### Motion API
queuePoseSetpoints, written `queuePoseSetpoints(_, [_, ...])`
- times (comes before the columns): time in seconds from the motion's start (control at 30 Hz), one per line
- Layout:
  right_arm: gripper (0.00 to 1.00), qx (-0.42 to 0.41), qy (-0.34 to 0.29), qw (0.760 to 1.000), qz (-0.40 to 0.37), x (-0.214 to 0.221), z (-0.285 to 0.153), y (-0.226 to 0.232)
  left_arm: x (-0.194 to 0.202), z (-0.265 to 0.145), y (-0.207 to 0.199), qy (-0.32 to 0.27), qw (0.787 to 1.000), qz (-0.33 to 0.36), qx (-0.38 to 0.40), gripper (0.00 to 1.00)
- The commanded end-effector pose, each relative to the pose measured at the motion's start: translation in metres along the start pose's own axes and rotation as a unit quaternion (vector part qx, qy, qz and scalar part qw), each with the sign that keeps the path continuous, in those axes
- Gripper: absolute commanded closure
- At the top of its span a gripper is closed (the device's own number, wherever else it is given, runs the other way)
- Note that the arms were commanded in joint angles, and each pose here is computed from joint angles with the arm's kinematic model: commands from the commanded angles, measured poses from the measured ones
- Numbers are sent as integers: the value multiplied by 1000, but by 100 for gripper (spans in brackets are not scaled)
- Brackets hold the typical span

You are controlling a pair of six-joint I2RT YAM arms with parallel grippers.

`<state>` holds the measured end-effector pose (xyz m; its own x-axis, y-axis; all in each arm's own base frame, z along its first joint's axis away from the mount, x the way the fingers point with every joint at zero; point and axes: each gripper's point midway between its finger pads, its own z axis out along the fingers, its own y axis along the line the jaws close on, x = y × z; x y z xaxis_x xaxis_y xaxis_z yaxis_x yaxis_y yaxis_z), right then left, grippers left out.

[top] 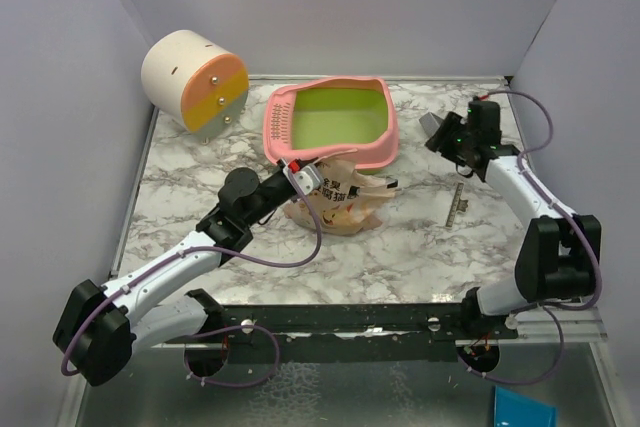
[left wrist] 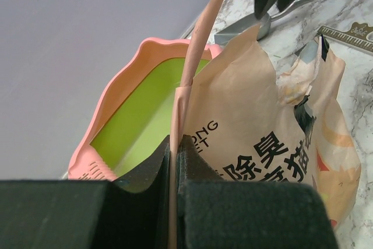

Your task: Fill the litter box with clean litter

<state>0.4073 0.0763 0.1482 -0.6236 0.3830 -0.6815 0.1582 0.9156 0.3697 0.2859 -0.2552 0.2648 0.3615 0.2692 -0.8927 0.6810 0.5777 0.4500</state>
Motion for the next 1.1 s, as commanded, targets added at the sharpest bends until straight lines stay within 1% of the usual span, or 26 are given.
queuePoseSetpoints(0.0, [47, -13, -30, 990, 138, -22, 4, -47, -79, -8, 37, -128, 989, 23, -68, 100])
queuePoseSetpoints(0.07, [48, -11, -35, 985, 167, -23, 4, -66, -78, -10, 36, -128, 989, 20, -67, 100])
queuePoseSetpoints(0.17, [48, 5, -36, 982, 184, -23, 8, -80, -78, -11, 34, -130, 989, 12, -64, 100])
queuePoseSetpoints(0.23, [48, 16, -28, 980, 198, -17, 15, -86, -79, -11, 34, -131, 989, 6, -64, 100])
queuePoseSetpoints(0.33, [46, 29, -18, 970, 243, -5, 28, -102, -81, -13, 34, -134, 989, -1, -64, 100])
queuePoseSetpoints(0.4, [45, 22, -19, 960, 279, 3, 36, -110, -81, -14, 34, -136, 989, -5, -65, 96])
queuePoseSetpoints(0.47, [44, 13, -24, 947, 320, 11, 42, -118, -81, -16, 33, -136, 989, -10, -64, 88])
queuePoseSetpoints(0.57, [43, 4, -34, 934, 356, 19, 51, -123, -79, -17, 30, -132, 989, -17, -58, 71])
queuePoseSetpoints(0.63, [43, 4, -34, 934, 357, 17, 55, -125, -79, -18, 30, -129, 990, -20, -58, 56])
queuePoseSetpoints(0.7, [43, 4, -42, 934, 356, 14, 59, -127, -81, -21, 33, -128, 989, -24, -66, 47])
queuePoseSetpoints(0.77, [42, 1, -52, 932, 358, 9, 62, -129, -83, -25, 40, -126, 988, -26, -81, 44])
queuePoseSetpoints(0.9, [42, -15, -70, 934, 349, -9, 67, -126, -87, -36, 54, -125, 984, -35, -121, 43])
queuePoseSetpoints(1.07, [43, -1, -54, 946, 321, -31, 89, -130, -91, -45, 61, -129, 981, -36, -139, 43])
